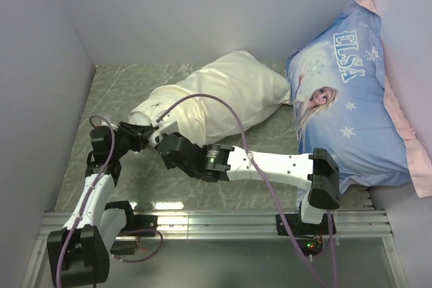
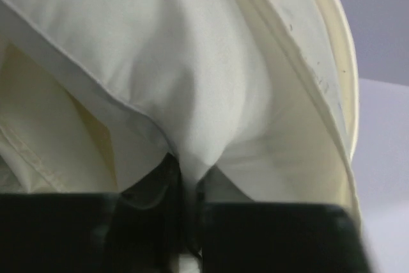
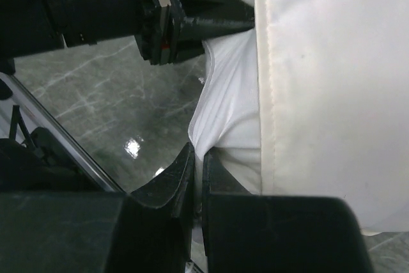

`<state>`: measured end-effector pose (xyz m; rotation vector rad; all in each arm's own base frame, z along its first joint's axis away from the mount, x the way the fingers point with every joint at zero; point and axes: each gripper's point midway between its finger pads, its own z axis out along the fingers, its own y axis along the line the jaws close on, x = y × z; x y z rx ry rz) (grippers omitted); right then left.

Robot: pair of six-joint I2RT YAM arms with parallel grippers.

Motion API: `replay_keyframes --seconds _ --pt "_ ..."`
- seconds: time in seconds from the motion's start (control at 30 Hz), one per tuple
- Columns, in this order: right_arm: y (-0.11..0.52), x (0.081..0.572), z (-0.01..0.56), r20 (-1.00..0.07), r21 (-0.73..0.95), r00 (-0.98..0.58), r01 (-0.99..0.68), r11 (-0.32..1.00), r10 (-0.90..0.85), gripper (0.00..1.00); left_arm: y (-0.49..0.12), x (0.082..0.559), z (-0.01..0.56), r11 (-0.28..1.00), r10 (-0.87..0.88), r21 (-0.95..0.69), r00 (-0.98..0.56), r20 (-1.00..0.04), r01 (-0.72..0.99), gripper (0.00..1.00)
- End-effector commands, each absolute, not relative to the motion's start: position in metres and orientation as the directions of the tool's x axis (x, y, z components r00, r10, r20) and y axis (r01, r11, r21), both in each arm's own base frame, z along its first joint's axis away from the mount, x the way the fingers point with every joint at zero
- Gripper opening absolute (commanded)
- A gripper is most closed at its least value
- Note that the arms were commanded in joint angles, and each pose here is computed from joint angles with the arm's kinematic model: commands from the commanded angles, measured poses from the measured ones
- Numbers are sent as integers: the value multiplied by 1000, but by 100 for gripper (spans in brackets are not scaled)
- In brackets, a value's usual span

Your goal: Remove the pillowcase from the pillow

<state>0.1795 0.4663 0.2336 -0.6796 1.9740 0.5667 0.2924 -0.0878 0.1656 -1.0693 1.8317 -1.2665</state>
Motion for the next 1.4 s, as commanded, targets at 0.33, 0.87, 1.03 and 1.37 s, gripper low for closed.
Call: replay_keyframes --seconds 0.33,0.87,1.03,1.37 --pt "461 177 309 -916 267 -399 -701 661 -53 52 -26 312 222 530 -818 -808 -407 -407 -257 1" --pt "364 341 275 -847 295 -531 -513 806 -28 65 18 295 250 654 -747 -713 -360 -559 -251 1" --pt "378 364 239 -813 270 -579 -466 843 -59 60 19 290 273 681 -726 -696 -330 -603 -227 1" --pt "287 418 220 -802 205 -595 -186 961 56 0 14 277 340 698 -714 -701 -224 -664 -147 0"
